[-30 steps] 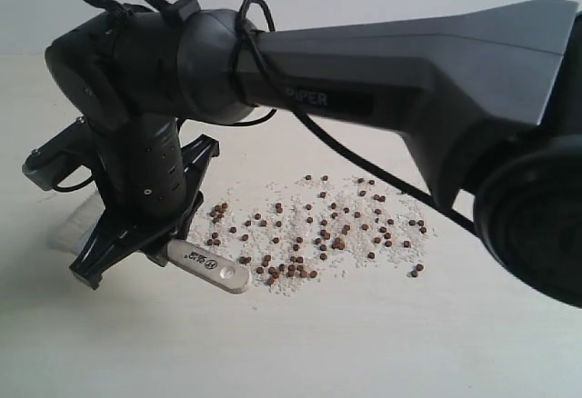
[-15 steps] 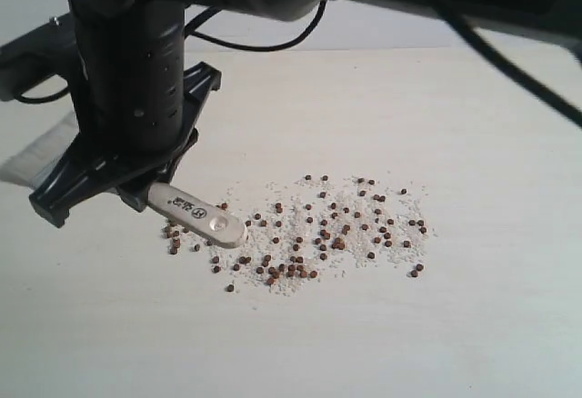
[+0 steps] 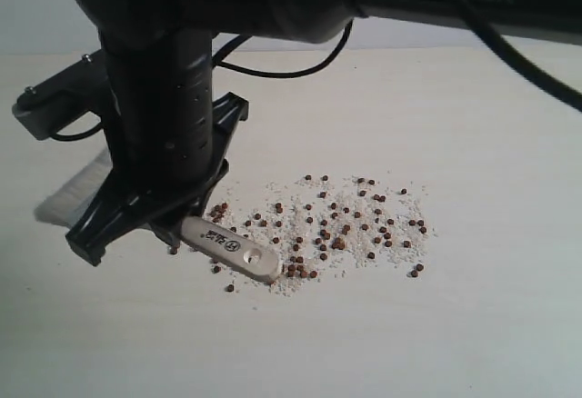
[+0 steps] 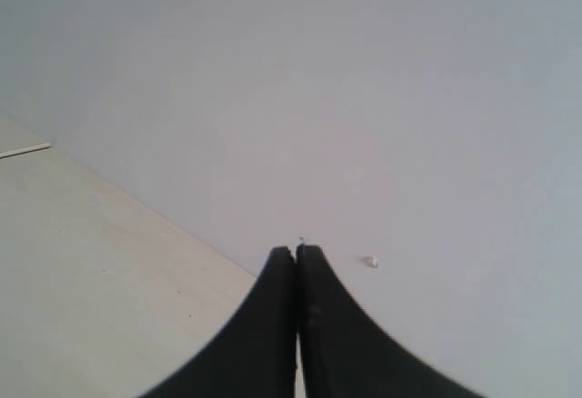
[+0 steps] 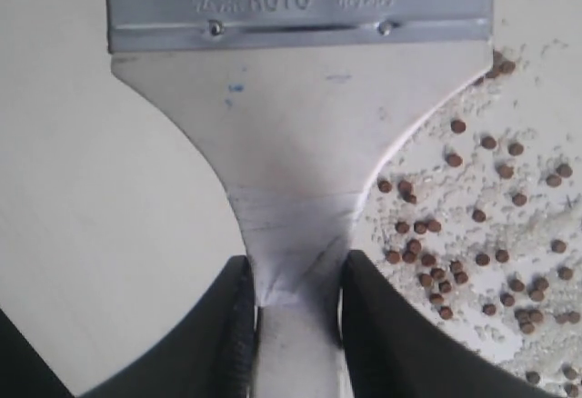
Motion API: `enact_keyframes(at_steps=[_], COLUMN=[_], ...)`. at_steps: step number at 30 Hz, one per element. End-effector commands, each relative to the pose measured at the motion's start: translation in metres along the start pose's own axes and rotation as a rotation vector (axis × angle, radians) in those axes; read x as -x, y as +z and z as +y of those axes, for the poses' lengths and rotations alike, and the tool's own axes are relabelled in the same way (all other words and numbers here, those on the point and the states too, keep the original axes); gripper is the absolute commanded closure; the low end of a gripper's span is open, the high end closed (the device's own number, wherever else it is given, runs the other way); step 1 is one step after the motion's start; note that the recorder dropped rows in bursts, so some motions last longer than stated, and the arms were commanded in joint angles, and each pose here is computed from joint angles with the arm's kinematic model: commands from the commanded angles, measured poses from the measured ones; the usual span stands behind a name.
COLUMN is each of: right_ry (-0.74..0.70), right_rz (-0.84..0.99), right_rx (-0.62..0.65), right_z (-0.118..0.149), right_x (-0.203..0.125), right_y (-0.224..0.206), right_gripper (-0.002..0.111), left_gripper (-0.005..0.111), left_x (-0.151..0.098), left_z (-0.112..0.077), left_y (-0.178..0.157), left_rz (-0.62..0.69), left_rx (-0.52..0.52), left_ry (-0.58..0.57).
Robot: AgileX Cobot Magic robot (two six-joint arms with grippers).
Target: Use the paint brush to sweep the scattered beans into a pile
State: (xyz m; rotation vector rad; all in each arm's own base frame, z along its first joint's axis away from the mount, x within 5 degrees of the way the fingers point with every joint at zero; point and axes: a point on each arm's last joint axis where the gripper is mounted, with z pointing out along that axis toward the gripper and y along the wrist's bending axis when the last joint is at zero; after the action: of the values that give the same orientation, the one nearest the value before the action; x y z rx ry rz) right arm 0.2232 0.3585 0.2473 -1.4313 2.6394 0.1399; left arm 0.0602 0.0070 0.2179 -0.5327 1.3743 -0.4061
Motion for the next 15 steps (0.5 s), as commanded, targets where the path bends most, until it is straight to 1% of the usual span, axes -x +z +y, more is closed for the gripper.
enact_keyframes(at_steps=[1,5,10,11,15], right_ry=[-0.026,-0.001,0.035,0.052,0.088], right_rz=[-0.001,0.017,0.037,0.049,0.07], right_rx=[-0.044,-0.068,-0.086,-0.086,-0.087], right_z=[-0.005,-0.016,-0.033,-0.04,-0.058], right_x=[-0.018,-0.036,-0.059,-0.066,-0.074], right_y=[-0.014,-0.021,-0.029,-0.03,-0.027], right_gripper=[0.108,0.108,0.108,0.108,0.108], left_gripper=[0.107,0.107,0.107,0.107,0.107], left_x=[-0.001,-0.001,0.002,0.002,0.003], left_z=[0.001,0.001,-0.002,-0.002,-0.003], left_y=[0.0,0.0,0.0,0.0,0.0], left_rz=[0.002,0.001,-0.034,-0.034,-0.043], left_rx=[0.003,0.001,-0.031,-0.03,-0.039], left_ry=[0.007,0.004,-0.003,0.001,0.001])
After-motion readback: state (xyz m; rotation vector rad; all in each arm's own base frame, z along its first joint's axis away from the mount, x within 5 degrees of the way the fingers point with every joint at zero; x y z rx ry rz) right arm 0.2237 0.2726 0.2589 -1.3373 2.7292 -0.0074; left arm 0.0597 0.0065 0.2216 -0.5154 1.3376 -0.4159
